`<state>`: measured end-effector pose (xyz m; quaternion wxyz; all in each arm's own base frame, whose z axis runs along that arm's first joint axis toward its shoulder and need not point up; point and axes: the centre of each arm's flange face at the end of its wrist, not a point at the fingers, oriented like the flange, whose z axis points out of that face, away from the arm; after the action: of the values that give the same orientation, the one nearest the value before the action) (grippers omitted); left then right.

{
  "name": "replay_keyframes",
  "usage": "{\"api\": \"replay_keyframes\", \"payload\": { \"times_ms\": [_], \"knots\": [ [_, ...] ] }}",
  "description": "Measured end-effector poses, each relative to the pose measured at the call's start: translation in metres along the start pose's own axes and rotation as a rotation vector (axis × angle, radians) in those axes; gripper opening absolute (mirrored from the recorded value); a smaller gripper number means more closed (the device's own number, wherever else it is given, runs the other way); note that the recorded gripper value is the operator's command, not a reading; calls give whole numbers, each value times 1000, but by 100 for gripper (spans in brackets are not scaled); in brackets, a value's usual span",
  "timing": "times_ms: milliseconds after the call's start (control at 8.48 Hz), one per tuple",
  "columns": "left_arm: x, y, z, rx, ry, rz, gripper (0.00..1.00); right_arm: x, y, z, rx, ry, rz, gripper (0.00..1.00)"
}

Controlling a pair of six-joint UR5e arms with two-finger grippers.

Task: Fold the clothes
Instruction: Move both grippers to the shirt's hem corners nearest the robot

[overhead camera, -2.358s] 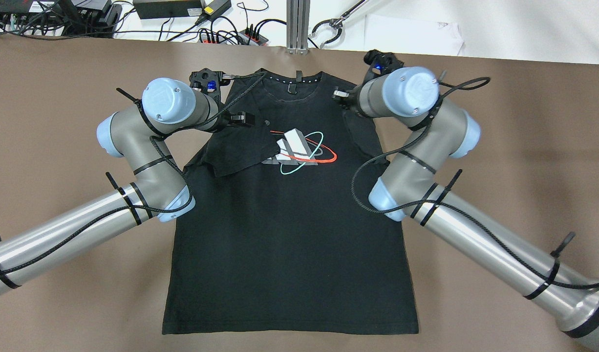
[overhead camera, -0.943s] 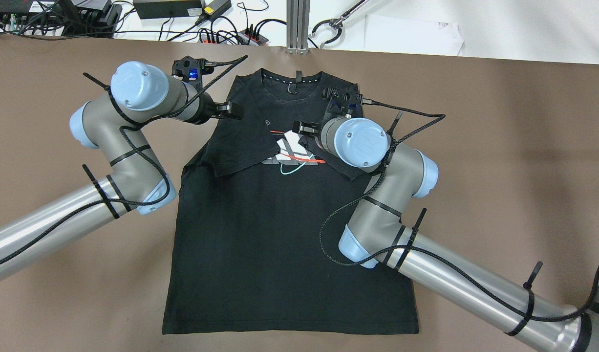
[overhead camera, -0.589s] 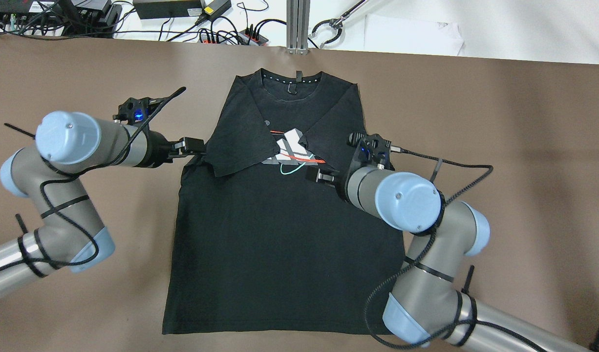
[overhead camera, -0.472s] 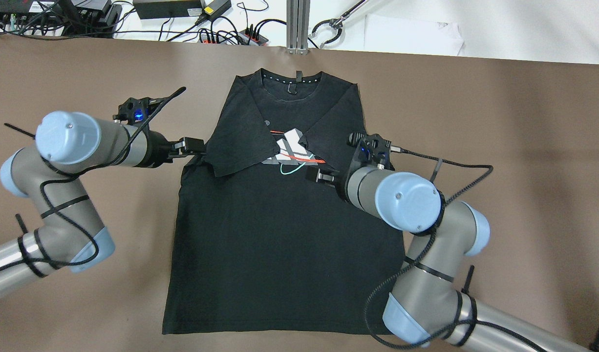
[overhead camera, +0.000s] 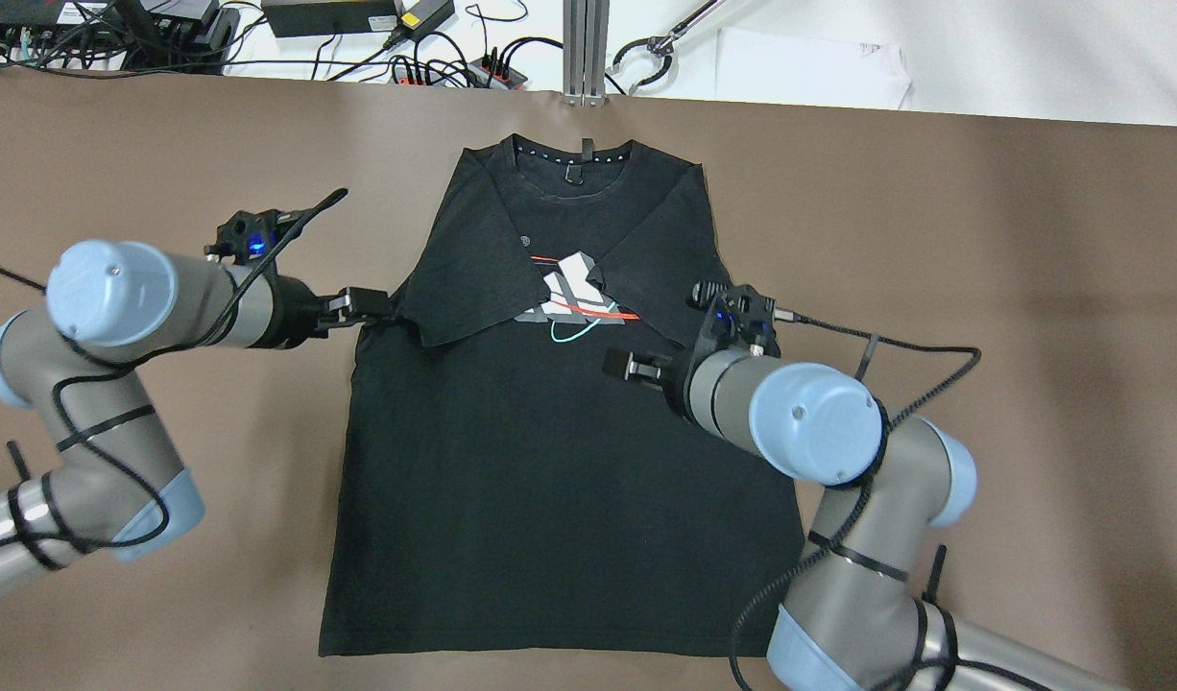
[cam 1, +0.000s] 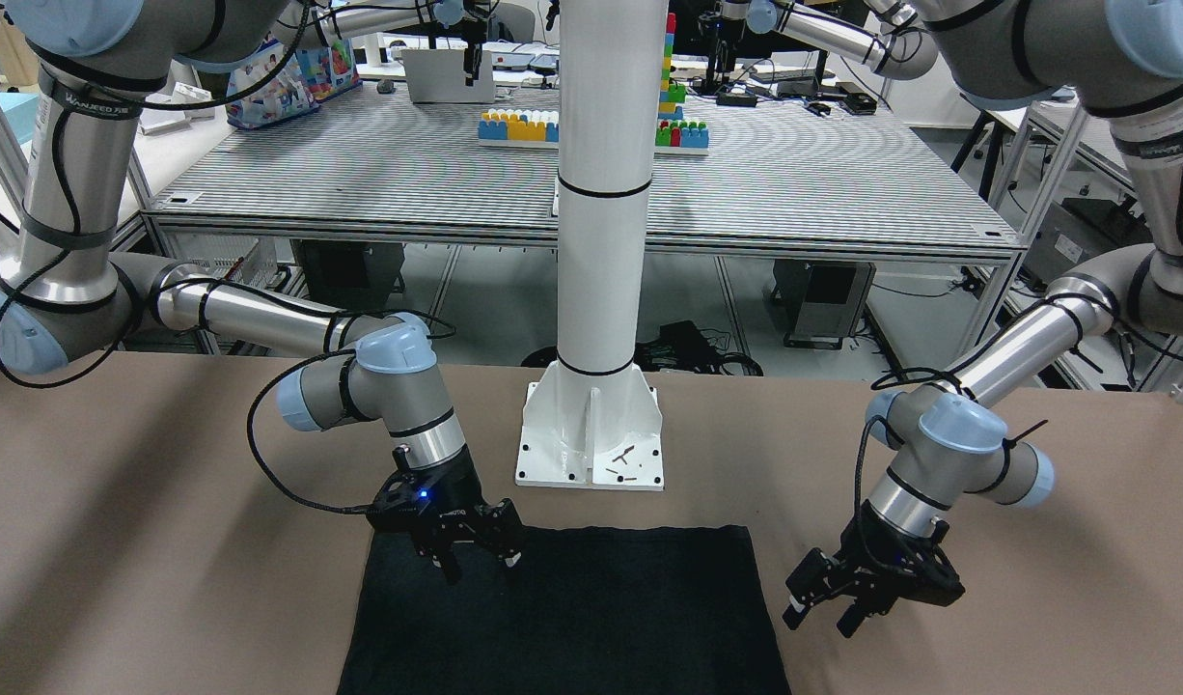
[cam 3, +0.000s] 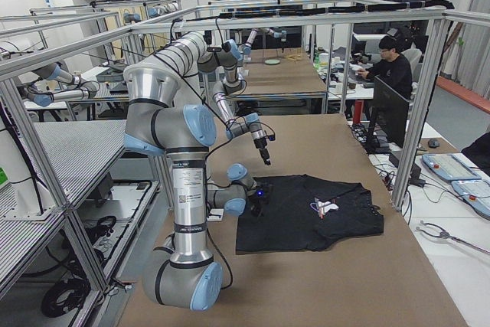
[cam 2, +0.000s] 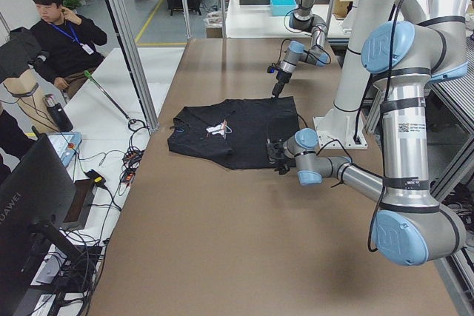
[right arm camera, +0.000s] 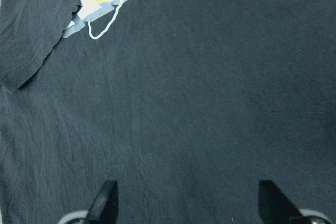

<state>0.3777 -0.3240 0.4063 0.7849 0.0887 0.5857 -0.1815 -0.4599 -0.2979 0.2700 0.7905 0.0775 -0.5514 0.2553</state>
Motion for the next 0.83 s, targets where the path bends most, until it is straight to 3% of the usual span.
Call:
{"api": "replay_keyframes", "payload": {
  "times_ms": [354,589,825],
  "knots": [
    [-32,103,8,15,13,-58,100,65,51,-24,27,-17,81,94],
    [-35,140,11,16,19,-72,100,96,53,-33,28,-29,84,94],
    [-34,154,12,9,22,-76,100,105,52,-35,28,-32,83,94]
  ]
}}
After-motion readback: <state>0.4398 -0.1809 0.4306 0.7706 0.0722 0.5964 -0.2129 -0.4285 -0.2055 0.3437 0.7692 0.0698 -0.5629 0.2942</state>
